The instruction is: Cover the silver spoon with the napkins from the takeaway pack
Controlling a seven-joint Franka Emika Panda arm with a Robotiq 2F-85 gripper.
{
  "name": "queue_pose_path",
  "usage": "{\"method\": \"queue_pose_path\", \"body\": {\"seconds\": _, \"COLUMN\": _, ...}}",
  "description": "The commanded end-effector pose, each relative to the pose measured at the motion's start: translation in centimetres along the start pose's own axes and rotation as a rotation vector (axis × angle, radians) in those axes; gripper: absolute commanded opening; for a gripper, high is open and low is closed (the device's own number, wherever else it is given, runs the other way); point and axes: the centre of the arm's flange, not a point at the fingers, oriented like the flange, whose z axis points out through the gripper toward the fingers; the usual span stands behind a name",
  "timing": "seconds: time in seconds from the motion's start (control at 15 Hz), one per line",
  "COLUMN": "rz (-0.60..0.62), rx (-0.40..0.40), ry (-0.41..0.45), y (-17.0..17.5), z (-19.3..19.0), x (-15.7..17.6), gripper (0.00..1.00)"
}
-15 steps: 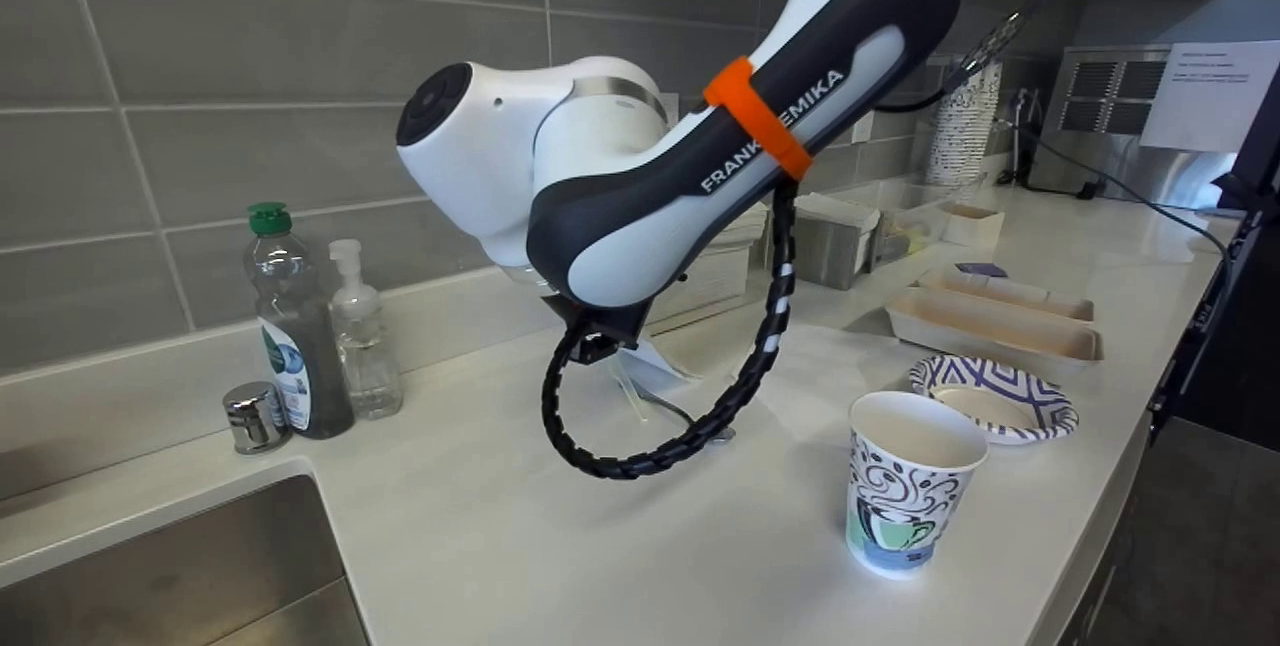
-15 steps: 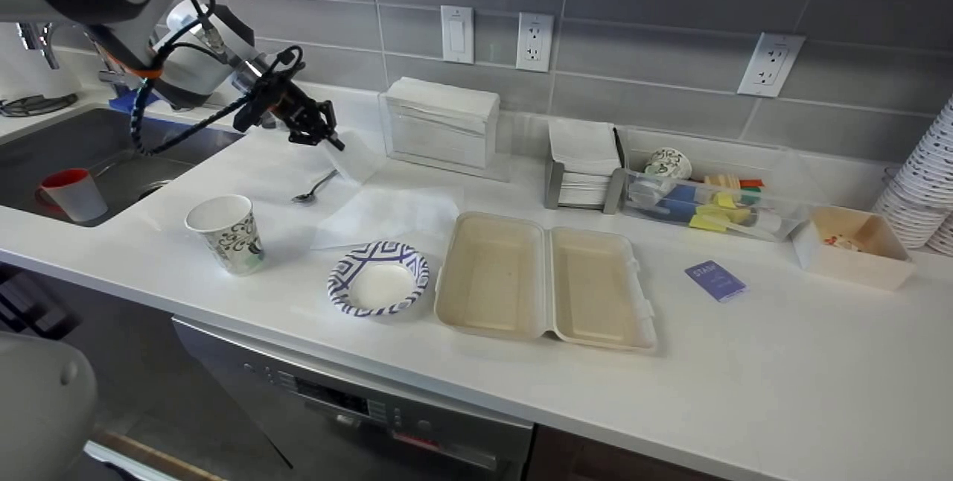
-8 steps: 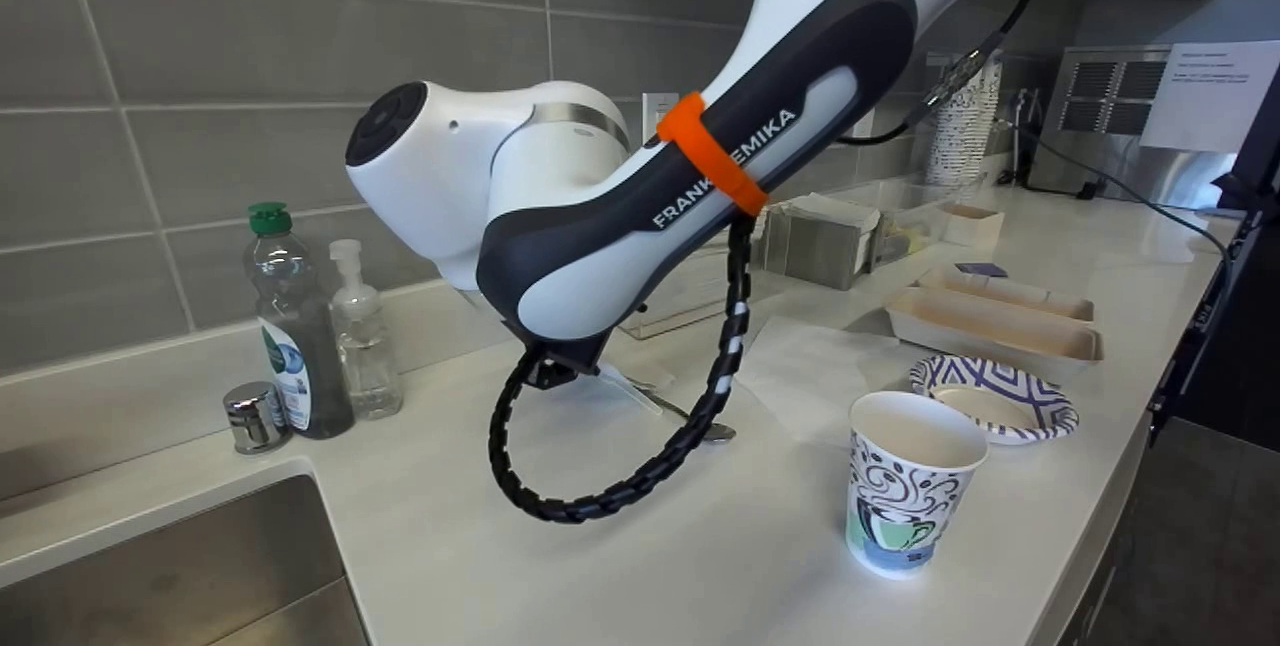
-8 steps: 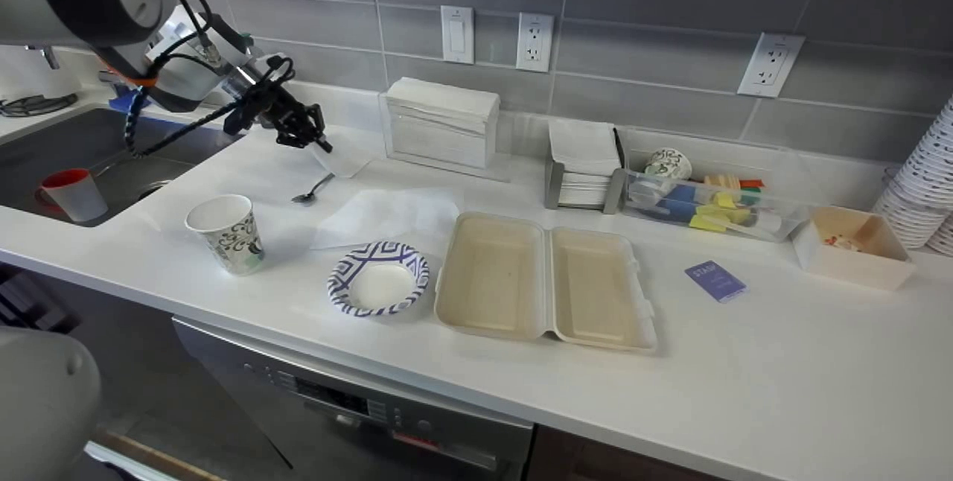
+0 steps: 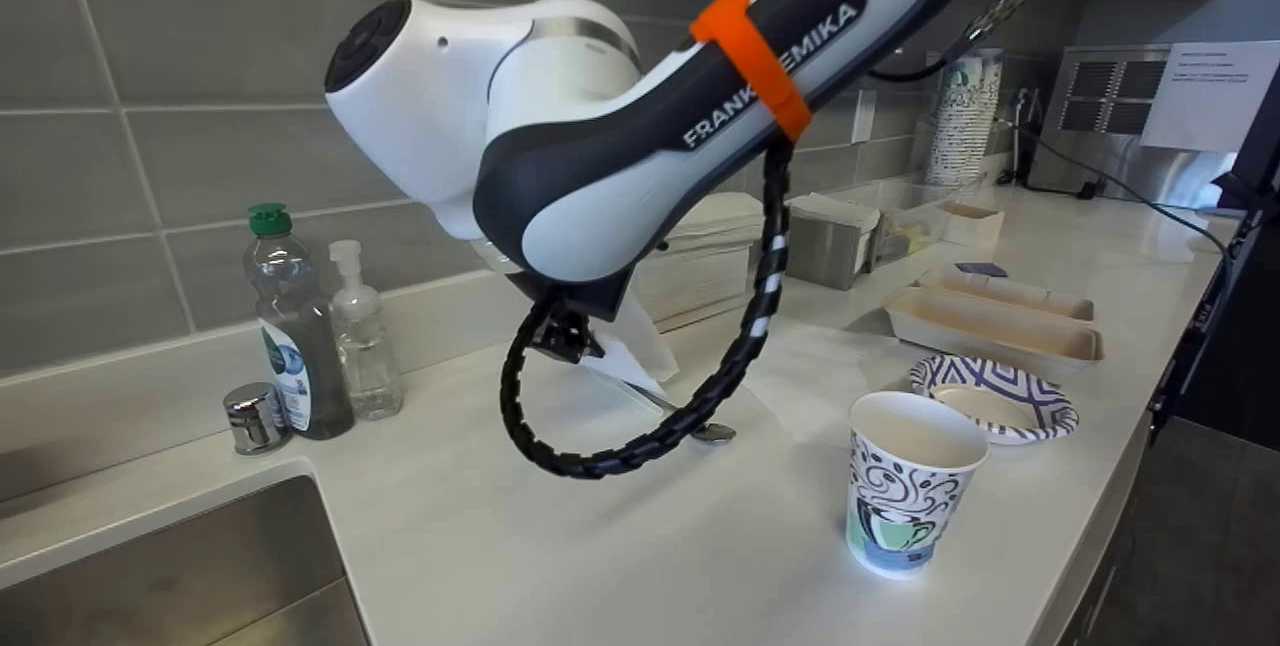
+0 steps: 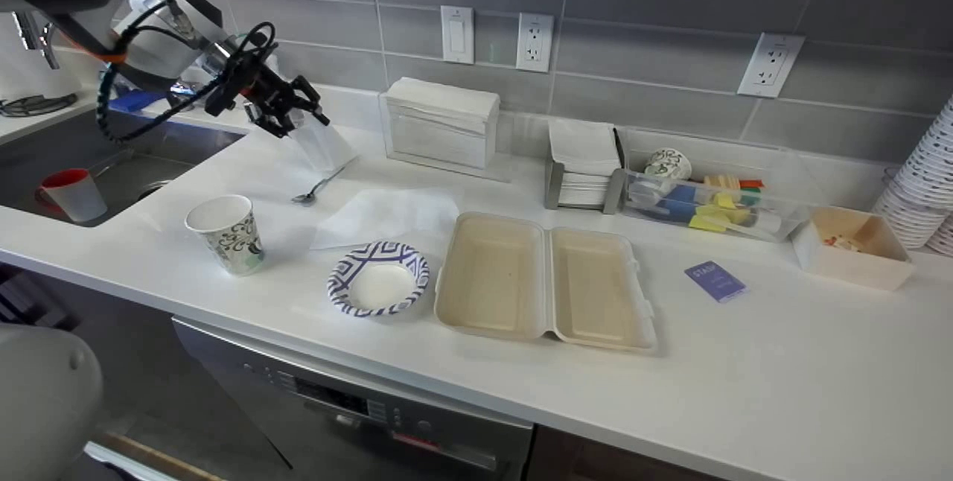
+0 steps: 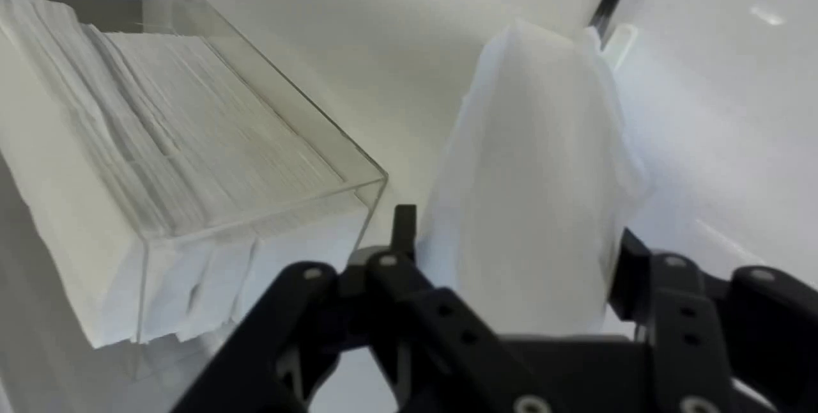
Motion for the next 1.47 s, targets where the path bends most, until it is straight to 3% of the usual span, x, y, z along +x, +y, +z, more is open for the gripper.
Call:
{"method": "queue_pose_path", "body": {"seconds": 0.0, "rz": -0.037, "rx": 0.004, "ry": -0.048, "y": 2.4, "z": -0.9, "x": -5.4, "gripper": 0.99}}
{"method": "queue_pose_path", "body": {"seconds": 0.47, "rz": 0.008, "rx": -0.057, "ry": -0.073, "y": 5.4, "z": 0.5, "x": -7.3, "gripper": 1.0}}
{"method": "queue_pose_path", "body": {"seconds": 0.73, "rz": 0.049, "rx": -0.095, "ry": -0.037, "y": 6.0, "z": 0.2, "x": -7.0, "gripper": 1.0}}
{"method": "queue_pose_path", "body": {"seconds": 0.87, "rz": 0.054, "rx": -0.039, "ry": -0.03, "y": 5.6, "z": 0.0, "x": -6.6, "gripper": 1.0}}
{"method": "queue_pose_path", "body": {"seconds": 0.93, "rz": 0.028, "rx": 0.074, "ry": -0.038, "y": 5.6, "z": -0.5, "x": -6.5, "gripper": 1.0}}
{"method": "queue_pose_path", "body": {"seconds": 1.0, "rz": 0.104, "rx": -0.114, "ry": -0.021, "y": 5.5, "z": 0.4, "x": -6.1, "gripper": 1.0}}
{"method": "queue_pose_path", "body": {"seconds": 1.13, "rz": 0.067, "rx": 0.106, "ry": -0.001, "y": 5.8, "z": -0.9, "x": -6.3, "gripper": 1.0}}
{"method": "queue_pose_path", "body": {"seconds": 1.2, "rz": 0.111, "rx": -0.141, "ry": 0.005, "y": 6.2, "z": 0.4, "x": -5.9, "gripper": 1.0}}
{"method": "queue_pose_path", "body": {"seconds": 1.27, "rz": 0.054, "rx": 0.121, "ry": 0.025, "y": 6.5, "z": -1.1, "x": -6.0, "gripper": 1.0}}
{"method": "queue_pose_path", "body": {"seconds": 1.33, "rz": 0.088, "rx": 0.098, "ry": 0.016, "y": 6.1, "z": -0.8, "x": -5.7, "gripper": 1.0}}
{"method": "queue_pose_path", "body": {"seconds": 1.4, "rz": 0.12, "rx": -0.025, "ry": 0.027, "y": 6.5, "z": -0.1, "x": -5.5, "gripper": 1.0}}
